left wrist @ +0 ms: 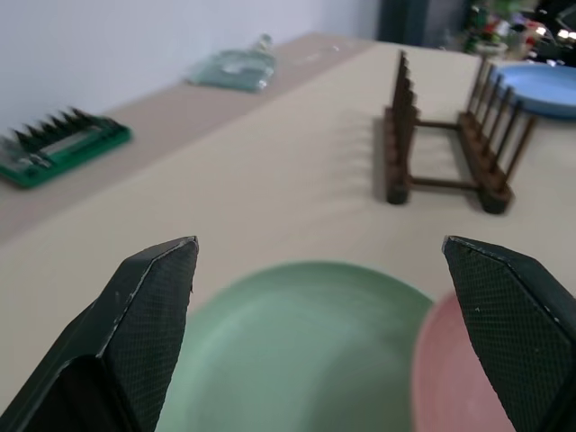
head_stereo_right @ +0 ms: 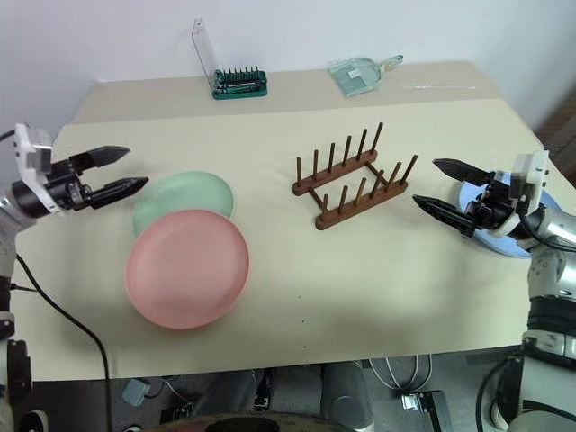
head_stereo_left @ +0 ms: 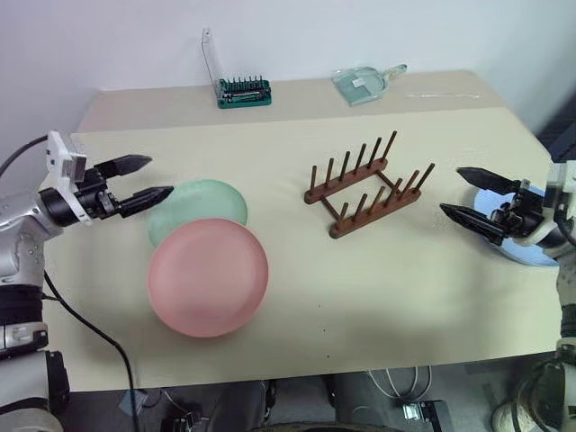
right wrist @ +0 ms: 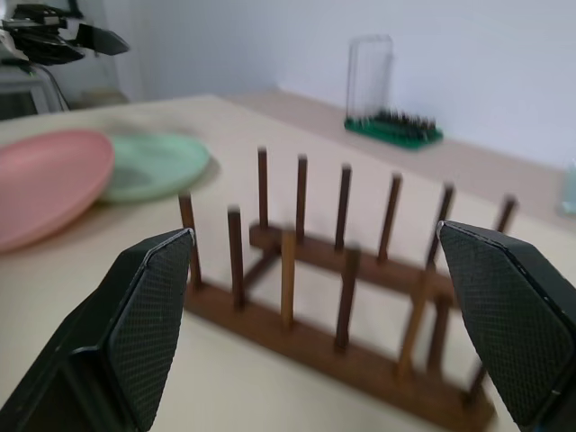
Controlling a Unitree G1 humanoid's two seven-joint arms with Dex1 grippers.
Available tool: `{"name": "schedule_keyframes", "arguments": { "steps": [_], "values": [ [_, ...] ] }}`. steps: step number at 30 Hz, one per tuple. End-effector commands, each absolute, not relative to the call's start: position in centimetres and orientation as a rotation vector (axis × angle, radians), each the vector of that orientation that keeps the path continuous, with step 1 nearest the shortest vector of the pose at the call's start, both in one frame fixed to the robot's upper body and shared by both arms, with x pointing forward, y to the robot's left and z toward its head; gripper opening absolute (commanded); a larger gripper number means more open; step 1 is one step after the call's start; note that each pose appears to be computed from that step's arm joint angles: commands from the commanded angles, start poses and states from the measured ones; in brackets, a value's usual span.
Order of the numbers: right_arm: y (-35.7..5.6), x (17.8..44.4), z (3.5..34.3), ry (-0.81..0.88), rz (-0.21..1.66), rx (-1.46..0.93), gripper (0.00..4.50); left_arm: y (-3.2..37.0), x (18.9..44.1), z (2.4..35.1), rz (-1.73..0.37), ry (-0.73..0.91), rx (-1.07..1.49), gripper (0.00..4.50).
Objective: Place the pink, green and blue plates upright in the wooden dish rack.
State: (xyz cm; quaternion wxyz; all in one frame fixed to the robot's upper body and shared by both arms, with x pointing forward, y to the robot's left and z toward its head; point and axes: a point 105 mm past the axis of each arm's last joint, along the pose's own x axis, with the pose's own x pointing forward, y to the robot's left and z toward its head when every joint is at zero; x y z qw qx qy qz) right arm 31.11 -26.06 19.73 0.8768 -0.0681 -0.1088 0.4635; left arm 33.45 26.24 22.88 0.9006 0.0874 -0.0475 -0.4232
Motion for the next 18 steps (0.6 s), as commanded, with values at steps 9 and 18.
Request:
{"name": "schedule_keyframes", "arguments": {
  "steps": [9, 18],
  "values": [
    [-23.9, 30.9, 23.6, -0.435, 0.951, -0.249, 4.44, 16.2, 33.7, 28.9, -1.129, -0.068, 0.251, 4.50],
    [-25.0, 27.8, 21.4, -0.315, 0.959, -0.303, 4.44, 9.6, 34.9, 21.7, -1.126, 0.223, 0.254, 4.50]
  ]
}}
